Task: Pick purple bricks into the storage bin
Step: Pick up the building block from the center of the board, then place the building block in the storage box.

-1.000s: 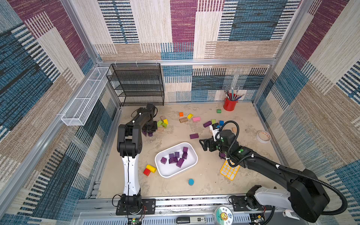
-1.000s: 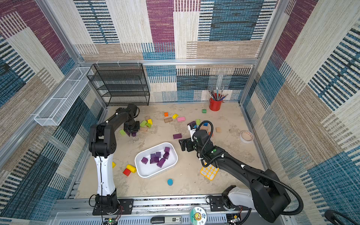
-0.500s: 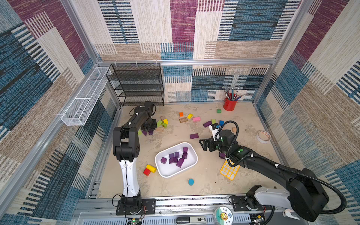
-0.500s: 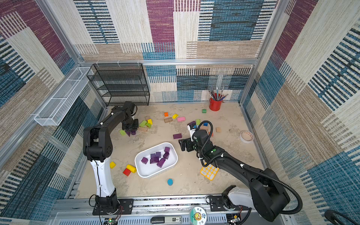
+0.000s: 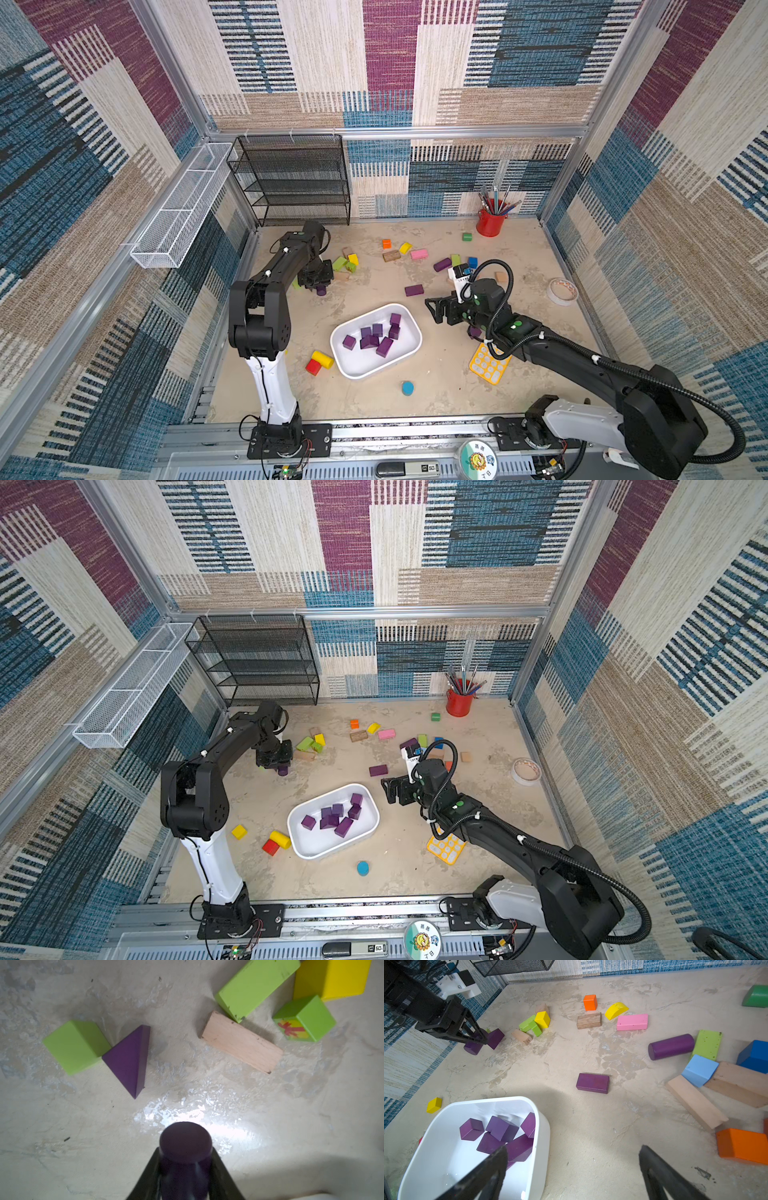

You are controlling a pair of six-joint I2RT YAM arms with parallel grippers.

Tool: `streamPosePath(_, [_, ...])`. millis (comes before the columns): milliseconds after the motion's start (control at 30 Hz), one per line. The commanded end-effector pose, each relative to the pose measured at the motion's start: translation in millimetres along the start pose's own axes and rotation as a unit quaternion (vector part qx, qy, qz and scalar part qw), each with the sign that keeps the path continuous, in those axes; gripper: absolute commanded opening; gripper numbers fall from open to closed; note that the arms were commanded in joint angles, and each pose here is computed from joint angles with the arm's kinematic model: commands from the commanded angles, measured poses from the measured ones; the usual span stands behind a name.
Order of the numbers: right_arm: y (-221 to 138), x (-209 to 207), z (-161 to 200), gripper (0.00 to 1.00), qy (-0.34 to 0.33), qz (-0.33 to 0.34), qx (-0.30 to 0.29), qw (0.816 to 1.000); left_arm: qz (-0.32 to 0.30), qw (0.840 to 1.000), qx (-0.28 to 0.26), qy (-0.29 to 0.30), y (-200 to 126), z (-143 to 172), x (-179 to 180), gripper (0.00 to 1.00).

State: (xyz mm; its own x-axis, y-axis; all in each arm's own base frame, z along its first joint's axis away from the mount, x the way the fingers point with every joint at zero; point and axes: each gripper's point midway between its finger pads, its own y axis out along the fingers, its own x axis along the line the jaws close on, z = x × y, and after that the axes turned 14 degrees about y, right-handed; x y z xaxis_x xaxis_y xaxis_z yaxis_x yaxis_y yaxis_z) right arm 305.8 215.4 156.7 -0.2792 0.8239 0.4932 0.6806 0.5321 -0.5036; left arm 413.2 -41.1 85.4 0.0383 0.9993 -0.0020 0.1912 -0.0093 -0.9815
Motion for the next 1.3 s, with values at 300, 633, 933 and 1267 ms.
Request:
streamPosePath(300, [-4.6,7.1,0.6,0.99,0.017,-0.022,-0.001,1.0,0.022,1.0,-0.004,-0.002,-17.9,22.8,-8.6,0.21])
streamPosePath(633, [-3.9,6.1,3.6,0.99,0.022,-0.022,0.004,1.0,0.056,0.998,-0.023,0.01,-41.1,37.2,-21.1,0.2])
streamPosePath(933, [2.8,5.7,6.7,0.99,0.023,-0.021,0.014,0.999,0.077,0.996,-0.033,0.029,-58.5,68.6,-36.6,0.2])
streamPosePath(1267, [10.8,5.4,10.3,0.99,0.026,-0.016,0.035,0.999,0.099,0.992,-0.051,0.058,-75.2,96.1,-61.3,0.2])
